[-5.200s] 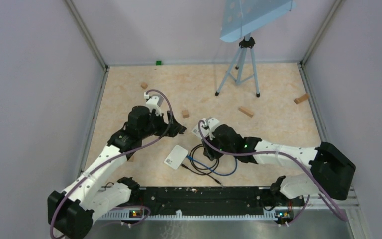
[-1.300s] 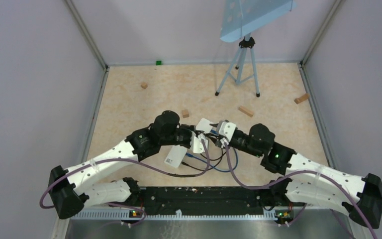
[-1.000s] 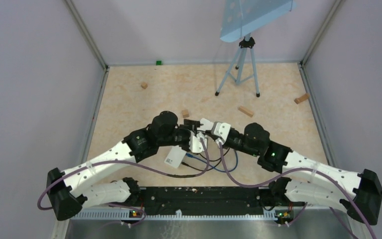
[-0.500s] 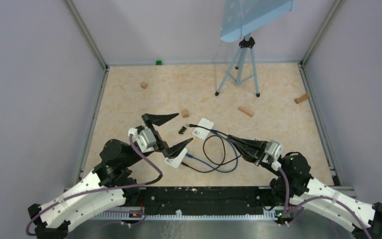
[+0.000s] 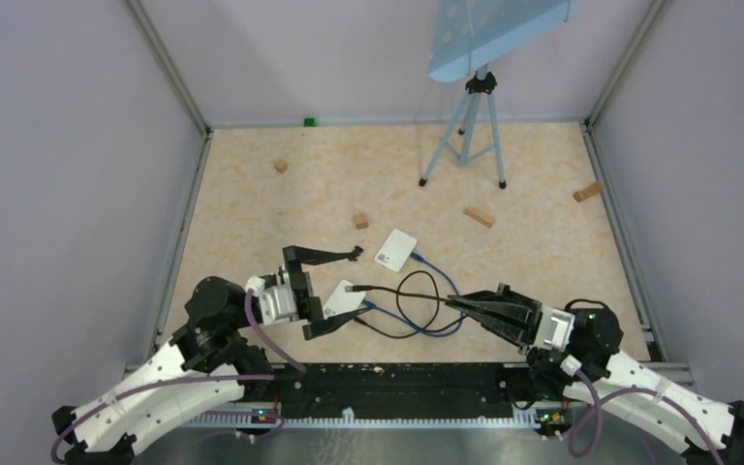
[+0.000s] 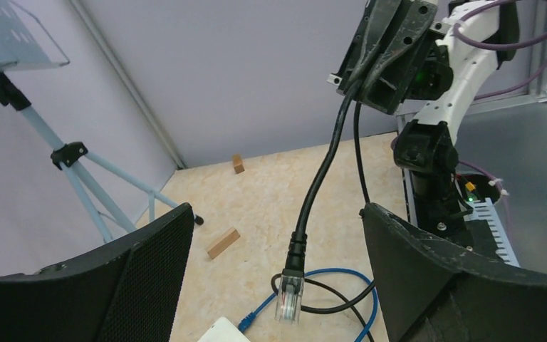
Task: Insert the plug into the switch port
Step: Pick up the connector from the center of the board.
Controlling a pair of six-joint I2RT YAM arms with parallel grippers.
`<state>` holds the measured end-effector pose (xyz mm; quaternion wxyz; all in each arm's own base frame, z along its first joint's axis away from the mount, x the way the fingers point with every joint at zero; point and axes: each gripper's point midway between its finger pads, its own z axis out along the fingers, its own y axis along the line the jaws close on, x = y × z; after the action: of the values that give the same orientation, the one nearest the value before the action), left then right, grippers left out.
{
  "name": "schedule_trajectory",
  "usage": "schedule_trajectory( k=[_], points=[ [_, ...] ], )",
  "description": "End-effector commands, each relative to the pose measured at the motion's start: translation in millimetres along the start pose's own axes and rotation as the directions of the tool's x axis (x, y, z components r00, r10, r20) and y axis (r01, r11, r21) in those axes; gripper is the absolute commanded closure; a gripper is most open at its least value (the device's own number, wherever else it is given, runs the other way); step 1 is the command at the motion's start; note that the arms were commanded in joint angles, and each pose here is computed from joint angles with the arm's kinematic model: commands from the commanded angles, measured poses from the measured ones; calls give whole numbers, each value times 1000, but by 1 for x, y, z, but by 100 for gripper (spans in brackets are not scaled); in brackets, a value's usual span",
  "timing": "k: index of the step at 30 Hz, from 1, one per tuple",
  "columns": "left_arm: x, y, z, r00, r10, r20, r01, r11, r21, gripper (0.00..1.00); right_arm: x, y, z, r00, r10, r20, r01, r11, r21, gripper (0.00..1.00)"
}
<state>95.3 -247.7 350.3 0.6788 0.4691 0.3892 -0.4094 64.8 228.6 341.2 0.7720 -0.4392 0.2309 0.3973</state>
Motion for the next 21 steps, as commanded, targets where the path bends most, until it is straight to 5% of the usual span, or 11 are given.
schedule_trajectory(
  k=[1,8,21],
  points=[
    [-28,-17,-11,995,82,64,-87,992,91,8,-50,1,2,981,-108,159,117,992,-44,100],
    [-12,-21,-22,997,72,31,-74,995,69,8,-58,3,-3,972,-134,191,144,989,-39,100],
    [5,-36,-19,1000,14,4,-14,989,147,27,-58,8,-5,973,-126,194,140,988,-63,100]
  ],
)
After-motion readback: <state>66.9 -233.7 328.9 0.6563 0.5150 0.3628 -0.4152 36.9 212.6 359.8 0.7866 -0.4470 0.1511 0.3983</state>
